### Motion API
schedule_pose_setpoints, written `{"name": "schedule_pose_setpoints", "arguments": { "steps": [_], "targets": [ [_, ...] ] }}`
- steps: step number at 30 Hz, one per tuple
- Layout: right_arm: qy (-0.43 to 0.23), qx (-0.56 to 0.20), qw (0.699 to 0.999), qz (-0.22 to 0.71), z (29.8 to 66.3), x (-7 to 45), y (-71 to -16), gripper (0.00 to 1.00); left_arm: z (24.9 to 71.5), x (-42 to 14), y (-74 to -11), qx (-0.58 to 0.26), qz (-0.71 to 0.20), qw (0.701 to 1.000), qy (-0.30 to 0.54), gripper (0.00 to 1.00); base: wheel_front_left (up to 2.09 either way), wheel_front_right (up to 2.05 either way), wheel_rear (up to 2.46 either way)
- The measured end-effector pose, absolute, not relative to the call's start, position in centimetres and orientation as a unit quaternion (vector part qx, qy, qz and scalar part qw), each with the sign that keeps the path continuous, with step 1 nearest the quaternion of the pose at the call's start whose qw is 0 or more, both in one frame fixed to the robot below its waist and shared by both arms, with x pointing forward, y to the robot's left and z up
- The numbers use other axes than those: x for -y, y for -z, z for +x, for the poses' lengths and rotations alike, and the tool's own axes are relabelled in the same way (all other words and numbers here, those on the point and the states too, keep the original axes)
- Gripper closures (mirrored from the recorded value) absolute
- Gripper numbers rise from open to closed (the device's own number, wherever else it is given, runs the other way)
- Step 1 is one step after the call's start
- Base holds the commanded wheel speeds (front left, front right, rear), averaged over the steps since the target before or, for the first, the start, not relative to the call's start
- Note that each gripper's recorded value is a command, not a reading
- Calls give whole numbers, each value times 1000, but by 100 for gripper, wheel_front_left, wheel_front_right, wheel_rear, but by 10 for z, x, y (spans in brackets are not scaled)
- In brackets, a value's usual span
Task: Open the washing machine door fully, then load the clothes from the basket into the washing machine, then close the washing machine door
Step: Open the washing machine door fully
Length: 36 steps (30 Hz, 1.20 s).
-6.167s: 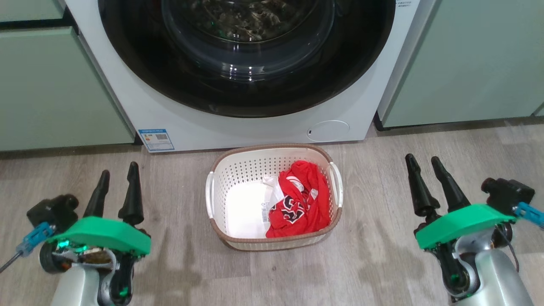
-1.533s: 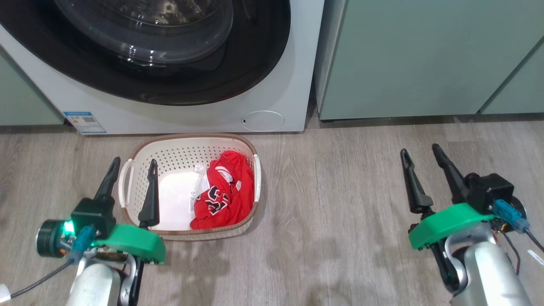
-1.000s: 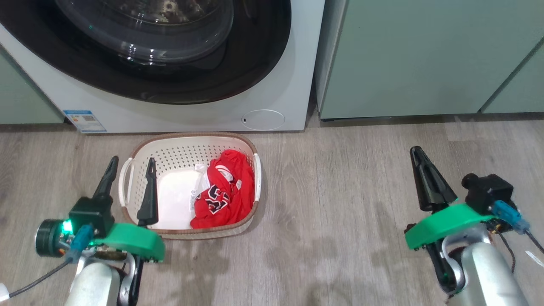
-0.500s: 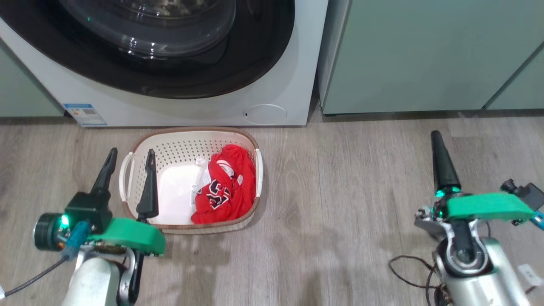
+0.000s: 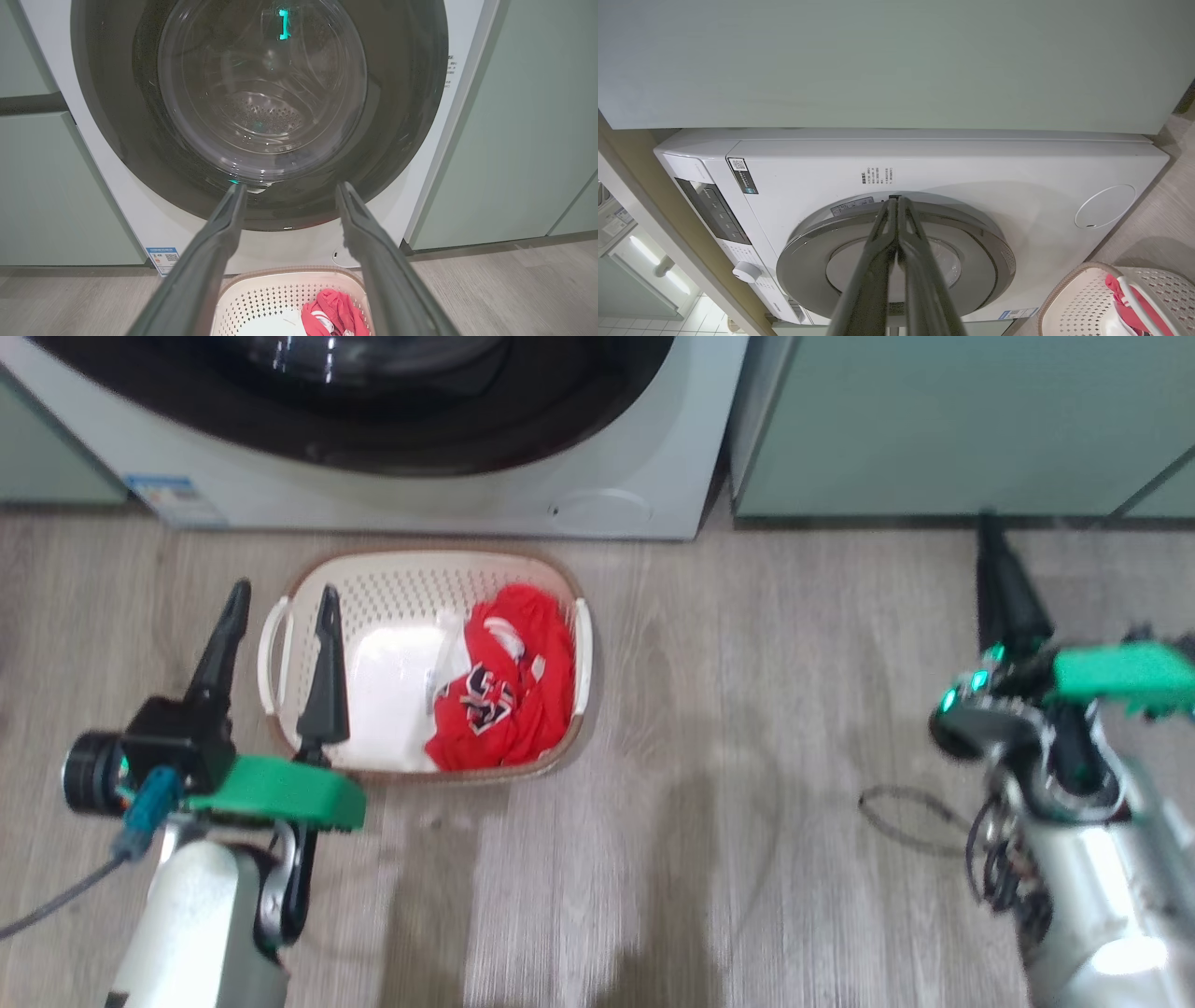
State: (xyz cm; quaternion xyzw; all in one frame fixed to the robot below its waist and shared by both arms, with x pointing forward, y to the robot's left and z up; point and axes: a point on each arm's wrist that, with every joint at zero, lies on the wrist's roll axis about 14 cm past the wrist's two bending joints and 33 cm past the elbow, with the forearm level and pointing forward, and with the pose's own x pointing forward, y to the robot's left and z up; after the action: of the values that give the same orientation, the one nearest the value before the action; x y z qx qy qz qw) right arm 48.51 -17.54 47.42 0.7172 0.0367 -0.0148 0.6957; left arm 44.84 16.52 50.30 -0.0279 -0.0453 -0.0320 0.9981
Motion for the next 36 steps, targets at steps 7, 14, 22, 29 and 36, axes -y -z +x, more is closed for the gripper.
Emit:
{"name": "schedule_pose_setpoints", "arguments": {
  "steps": [7, 14, 22, 29, 36],
  "targets": [
    [-25, -63, 704, 707, 538, 160, -476, 100, 467, -166, -497, 46, -40, 998, 31, 0, 0, 0, 0],
    [-88, -108, 703, 698, 600, 116, -480, 100, 480, -178, -484, 35, -42, 998, 14, 0, 0, 0, 0],
    [-150, -152, 702, 680, 648, 60, -484, 100, 485, -192, -468, 20, -42, 999, -5, 0, 0, 0, 0],
    [-179, -165, 703, 668, 676, 31, -494, 100, 491, -200, -465, 21, -37, 999, -14, 0, 0, 0, 0],
    [-191, -181, 709, 654, 687, 18, -495, 100, 492, -202, -462, 18, -32, 999, -17, 0, 0, 0, 0]
  ]
}}
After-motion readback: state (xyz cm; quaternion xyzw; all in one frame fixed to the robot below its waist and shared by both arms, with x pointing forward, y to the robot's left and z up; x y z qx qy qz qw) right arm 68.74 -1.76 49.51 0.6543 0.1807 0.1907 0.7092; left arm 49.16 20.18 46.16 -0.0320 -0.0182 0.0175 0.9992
